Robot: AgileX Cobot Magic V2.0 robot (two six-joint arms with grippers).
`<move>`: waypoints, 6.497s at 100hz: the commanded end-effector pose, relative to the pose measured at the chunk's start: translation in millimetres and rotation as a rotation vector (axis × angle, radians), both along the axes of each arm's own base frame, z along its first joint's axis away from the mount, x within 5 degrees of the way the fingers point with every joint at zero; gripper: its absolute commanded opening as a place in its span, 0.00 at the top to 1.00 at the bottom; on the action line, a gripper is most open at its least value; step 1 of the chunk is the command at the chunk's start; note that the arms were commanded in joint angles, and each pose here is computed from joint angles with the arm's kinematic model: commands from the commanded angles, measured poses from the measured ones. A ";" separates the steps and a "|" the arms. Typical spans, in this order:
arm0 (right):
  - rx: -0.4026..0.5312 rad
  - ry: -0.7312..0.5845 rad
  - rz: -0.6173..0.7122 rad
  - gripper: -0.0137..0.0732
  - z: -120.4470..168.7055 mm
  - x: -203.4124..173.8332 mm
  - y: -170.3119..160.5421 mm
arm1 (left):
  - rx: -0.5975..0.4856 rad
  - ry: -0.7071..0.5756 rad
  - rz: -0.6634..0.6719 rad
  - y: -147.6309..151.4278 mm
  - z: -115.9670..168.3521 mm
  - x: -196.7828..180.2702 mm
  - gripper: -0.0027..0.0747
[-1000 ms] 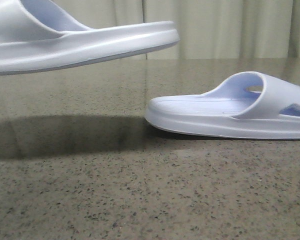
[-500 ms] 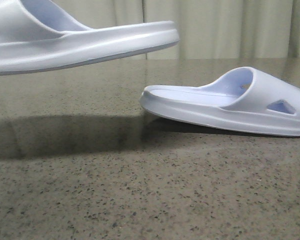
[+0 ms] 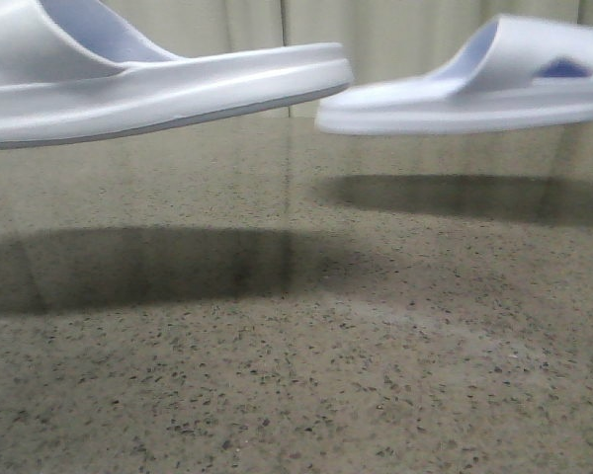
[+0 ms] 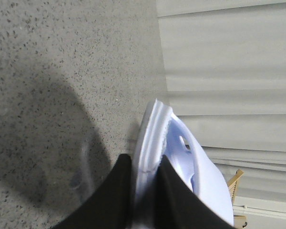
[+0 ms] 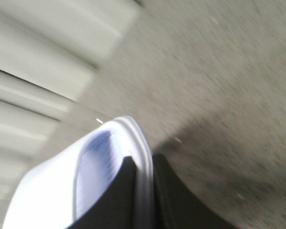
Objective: Insert blue slippers together front up
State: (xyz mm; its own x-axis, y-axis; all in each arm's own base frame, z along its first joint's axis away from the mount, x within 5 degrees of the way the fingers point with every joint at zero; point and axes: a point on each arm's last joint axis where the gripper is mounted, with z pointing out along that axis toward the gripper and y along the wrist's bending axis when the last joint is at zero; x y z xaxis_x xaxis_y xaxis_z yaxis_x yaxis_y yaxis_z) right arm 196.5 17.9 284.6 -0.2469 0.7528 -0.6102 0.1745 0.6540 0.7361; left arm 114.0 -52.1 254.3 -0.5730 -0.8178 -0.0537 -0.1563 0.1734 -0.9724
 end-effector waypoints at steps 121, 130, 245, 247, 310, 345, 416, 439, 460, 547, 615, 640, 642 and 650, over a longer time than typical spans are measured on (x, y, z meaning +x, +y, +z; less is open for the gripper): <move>0.039 -0.025 0.297 0.97 65.7 -78.0 18.8 | -0.067 -0.049 -0.116 -9.4 13.5 -3.7 0.94; 0.043 -0.022 0.300 0.97 65.5 -78.2 19.1 | -0.090 -0.057 -0.132 -10.8 15.3 -4.6 0.94; 0.079 0.057 0.520 0.97 44.6 -35.1 60.4 | -0.104 -0.063 -0.101 -9.1 15.1 2.4 0.94; 0.078 0.052 0.527 0.97 44.8 -35.4 62.5 | -0.105 -0.066 -0.102 -9.2 15.2 2.7 0.94; 0.027 0.113 0.662 0.97 21.3 -24.5 111.5 | -0.177 -0.075 -0.181 -15.2 19.4 0.4 0.94; -0.047 0.045 0.725 0.97 27.1 -29.7 121.1 | -0.229 -0.121 -0.242 -19.0 25.9 -3.5 0.94; -0.349 -0.117 0.787 0.76 35.5 -28.5 122.3 | -0.218 -0.143 -0.267 -20.3 26.8 -5.0 0.94; -0.385 -0.132 0.760 0.34 36.3 -24.6 117.3 | -0.211 -0.140 -0.249 -19.2 26.1 -3.8 0.94; -0.478 -0.208 0.708 0.32 48.2 -27.0 99.8 | -0.185 -0.148 -0.224 -17.5 25.0 -1.9 0.94; -0.638 -0.682 0.376 0.32 113.1 -96.8 30.5 | -0.116 -0.046 -0.160 -14.3 6.1 20.9 0.94; -0.631 -0.659 0.384 0.32 105.1 -94.8 31.3 | 0.021 0.035 -0.237 -19.0 -22.3 61.4 0.94; -0.631 -0.659 0.384 0.32 105.1 -94.8 31.3 | 0.043 0.019 -0.241 -18.8 -22.5 61.5 0.67; -0.631 -0.659 0.384 0.32 105.1 -94.8 31.3 | 0.045 0.017 -0.241 -18.7 -22.5 61.6 0.63; -0.631 -0.659 0.384 0.32 105.1 -94.8 31.3 | 0.070 0.002 -0.243 -18.3 -22.9 61.9 0.50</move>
